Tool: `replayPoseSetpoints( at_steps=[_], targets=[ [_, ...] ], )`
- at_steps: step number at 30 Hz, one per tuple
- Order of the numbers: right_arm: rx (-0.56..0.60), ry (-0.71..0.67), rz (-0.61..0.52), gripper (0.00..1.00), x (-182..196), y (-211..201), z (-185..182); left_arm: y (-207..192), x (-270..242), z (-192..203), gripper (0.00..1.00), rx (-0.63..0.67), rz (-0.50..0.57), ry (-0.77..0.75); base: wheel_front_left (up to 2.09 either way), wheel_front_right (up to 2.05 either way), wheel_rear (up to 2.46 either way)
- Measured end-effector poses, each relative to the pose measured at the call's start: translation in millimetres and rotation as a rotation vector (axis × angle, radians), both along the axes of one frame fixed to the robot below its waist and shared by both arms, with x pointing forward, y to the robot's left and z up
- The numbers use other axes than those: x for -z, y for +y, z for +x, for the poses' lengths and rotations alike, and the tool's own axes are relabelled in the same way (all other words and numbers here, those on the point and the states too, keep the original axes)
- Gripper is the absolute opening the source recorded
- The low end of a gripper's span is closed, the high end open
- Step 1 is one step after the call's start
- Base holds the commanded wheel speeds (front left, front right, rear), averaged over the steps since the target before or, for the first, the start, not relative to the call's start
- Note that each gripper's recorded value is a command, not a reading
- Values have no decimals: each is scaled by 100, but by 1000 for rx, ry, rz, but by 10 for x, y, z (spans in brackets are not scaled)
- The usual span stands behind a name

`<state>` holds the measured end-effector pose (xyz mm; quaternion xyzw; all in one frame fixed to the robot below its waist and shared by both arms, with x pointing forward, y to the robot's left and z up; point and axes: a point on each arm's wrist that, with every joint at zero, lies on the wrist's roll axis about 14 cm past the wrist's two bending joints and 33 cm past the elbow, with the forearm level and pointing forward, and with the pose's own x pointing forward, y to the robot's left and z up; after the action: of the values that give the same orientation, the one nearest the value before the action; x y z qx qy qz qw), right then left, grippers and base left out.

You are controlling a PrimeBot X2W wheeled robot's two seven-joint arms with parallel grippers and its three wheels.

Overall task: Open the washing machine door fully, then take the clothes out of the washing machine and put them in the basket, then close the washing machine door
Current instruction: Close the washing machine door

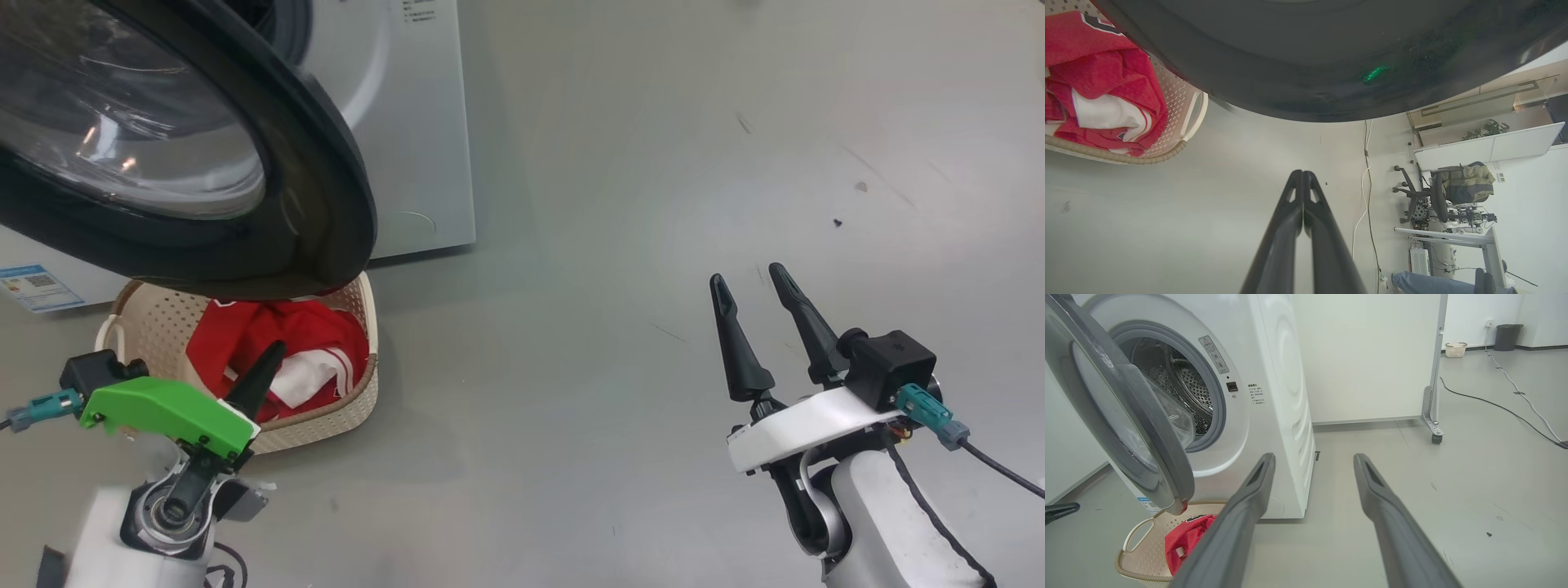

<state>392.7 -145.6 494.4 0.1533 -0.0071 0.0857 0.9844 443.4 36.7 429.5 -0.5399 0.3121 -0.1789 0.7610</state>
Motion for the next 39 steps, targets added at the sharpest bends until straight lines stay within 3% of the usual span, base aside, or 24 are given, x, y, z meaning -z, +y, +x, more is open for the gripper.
replayPoseSetpoints(
  at_steps=[6,15,26,33,35,36,37,38,39],
  targets=[
    [-63,-56,-3,100,-168,185,36,498,-194,-49,0,-104,262,-207,0,0,0],
    [-126,-90,11,100,-276,404,-27,902,-563,-232,0,-210,520,-484,0,0,0],
    [-194,-111,22,100,-350,651,-91,1371,-724,-496,0,-395,678,-636,0,0,0],
    [-191,-79,25,100,-240,645,-122,1391,-691,-555,0,-406,723,-632,0,0,0],
    [-193,-75,30,100,-231,665,-124,1379,-662,-586,42,-395,746,-632,0,0,0],
    [-195,-74,33,100,-229,674,-124,1371,-642,-602,51,-387,757,-632,0,0,0],
    [-196,-73,34,100,-226,681,-124,1367,-625,-616,84,-383,764,-631,0,0,0],
    [-196,-71,35,100,-220,683,-124,1368,-609,-626,100,-385,769,-625,0,0,0],
    [-196,-69,35,100,-213,684,-124,1363,-596,-634,100,-385,768,-620,0,0,0]
  ],
)
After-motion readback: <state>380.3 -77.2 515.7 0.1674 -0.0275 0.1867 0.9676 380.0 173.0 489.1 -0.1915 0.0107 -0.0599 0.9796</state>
